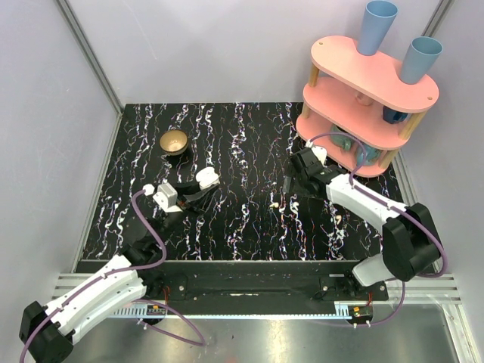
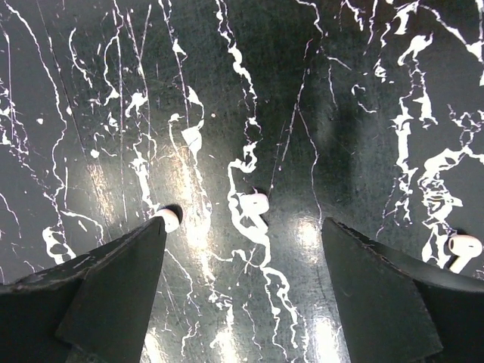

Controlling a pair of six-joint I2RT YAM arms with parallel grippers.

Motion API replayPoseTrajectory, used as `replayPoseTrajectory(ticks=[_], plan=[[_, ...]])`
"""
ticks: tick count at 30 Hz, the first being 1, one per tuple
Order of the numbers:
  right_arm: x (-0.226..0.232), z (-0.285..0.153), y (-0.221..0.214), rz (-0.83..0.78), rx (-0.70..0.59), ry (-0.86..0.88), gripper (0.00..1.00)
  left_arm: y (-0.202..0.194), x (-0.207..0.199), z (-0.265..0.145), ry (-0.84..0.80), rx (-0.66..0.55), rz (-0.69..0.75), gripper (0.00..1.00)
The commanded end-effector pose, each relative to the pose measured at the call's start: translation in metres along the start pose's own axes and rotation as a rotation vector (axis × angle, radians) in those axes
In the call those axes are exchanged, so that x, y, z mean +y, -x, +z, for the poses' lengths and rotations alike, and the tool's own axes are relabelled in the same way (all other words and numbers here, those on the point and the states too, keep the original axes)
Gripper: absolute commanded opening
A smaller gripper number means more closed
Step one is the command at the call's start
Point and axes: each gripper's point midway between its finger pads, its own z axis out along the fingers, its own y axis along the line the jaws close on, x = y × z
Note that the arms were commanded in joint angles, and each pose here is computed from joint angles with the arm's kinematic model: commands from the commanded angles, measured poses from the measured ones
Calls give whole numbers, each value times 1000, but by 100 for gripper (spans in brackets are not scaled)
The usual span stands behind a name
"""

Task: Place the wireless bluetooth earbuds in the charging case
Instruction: Pick up the left earbud from the center of the board.

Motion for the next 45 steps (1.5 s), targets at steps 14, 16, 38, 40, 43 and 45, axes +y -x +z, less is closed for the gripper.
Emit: replayPoseTrajectory(ticks=[14, 16, 38, 40, 43, 45], plan=[[1, 27, -23, -22, 109, -33, 66, 25, 3, 3, 14, -78, 30, 0], [0, 31, -25, -24, 116, -44, 62, 26, 2, 4, 10, -79, 31, 0], [4, 50, -33, -39, 140, -47, 50, 21, 5, 3, 22, -71, 33, 0], [4, 52, -35, -38, 143, -48, 50, 21, 5, 3, 25, -70, 33, 0], [3, 53, -34, -39, 139, -50, 50, 20, 6, 3, 27, -68, 35, 0], [3, 55, -34, -38, 138, -56, 49, 18, 6, 3, 29, -62, 36, 0]])
